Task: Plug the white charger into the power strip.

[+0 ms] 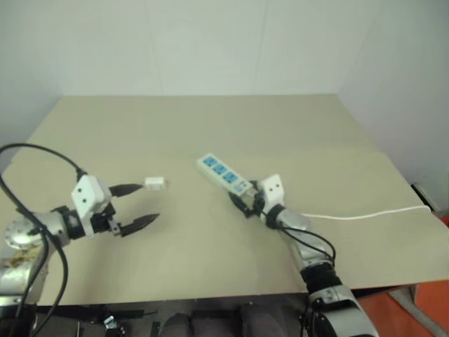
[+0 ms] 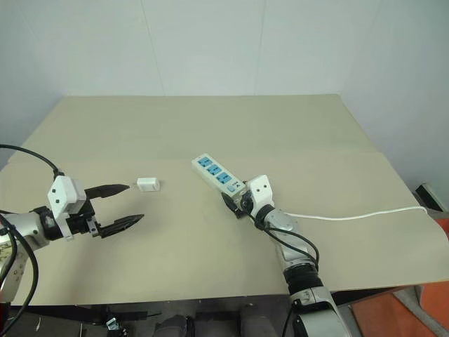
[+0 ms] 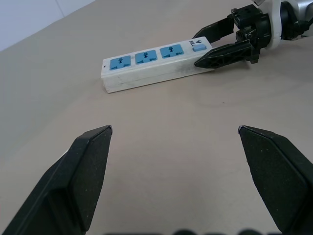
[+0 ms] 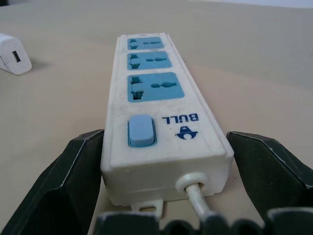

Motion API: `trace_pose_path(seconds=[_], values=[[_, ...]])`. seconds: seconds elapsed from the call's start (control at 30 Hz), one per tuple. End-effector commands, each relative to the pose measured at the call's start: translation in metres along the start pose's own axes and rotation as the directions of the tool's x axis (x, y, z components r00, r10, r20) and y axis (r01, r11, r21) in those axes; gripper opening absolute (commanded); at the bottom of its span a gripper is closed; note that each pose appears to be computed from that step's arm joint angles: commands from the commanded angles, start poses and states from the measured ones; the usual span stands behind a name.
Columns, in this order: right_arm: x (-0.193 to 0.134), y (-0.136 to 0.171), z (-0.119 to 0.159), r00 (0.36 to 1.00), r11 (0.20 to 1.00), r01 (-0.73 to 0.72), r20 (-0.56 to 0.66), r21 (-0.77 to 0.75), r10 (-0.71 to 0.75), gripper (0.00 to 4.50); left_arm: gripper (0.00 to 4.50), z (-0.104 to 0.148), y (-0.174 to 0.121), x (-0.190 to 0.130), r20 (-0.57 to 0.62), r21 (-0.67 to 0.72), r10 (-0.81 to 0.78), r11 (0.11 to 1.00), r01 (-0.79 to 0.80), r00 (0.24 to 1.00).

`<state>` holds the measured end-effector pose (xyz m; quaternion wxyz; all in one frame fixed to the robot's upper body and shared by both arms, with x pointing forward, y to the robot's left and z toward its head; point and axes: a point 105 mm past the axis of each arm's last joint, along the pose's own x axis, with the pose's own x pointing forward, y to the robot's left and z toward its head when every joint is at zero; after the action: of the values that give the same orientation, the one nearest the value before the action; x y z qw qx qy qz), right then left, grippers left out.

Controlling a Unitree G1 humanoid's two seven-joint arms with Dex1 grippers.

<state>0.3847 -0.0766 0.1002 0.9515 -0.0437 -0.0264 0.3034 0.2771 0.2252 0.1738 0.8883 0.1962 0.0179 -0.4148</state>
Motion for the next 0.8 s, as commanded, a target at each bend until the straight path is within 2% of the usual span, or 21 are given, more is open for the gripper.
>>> trace_pose_path(seconds=[0.03,0.53,0.7,0.8], values=[[0.001,-0.007,0.017,0.998,1.0,-0.004,0.058,-0.019,0.005,4.48,4.5,0.01,0.002,-0.001,0.03,0.041,0.006,0.999,-0.008,1.0],[0.008,0.004,0.0,0.995,0.995,-0.099,0.0,0.022,0.099,4.48,4.5,0.004,0.0,0.0,0.019,0.037,0.011,0.999,-0.012,1.0],[0.01,0.003,-0.005,0.995,0.995,-0.096,-0.013,0.033,0.096,3.41,4.5,0.004,-0.001,0.001,0.016,0.037,0.013,0.999,-0.013,1.0],[0.011,0.004,-0.007,0.995,0.995,-0.098,-0.017,0.029,0.098,3.41,4.5,0.005,0.001,0.001,0.022,0.041,0.018,0.999,-0.019,1.0]])
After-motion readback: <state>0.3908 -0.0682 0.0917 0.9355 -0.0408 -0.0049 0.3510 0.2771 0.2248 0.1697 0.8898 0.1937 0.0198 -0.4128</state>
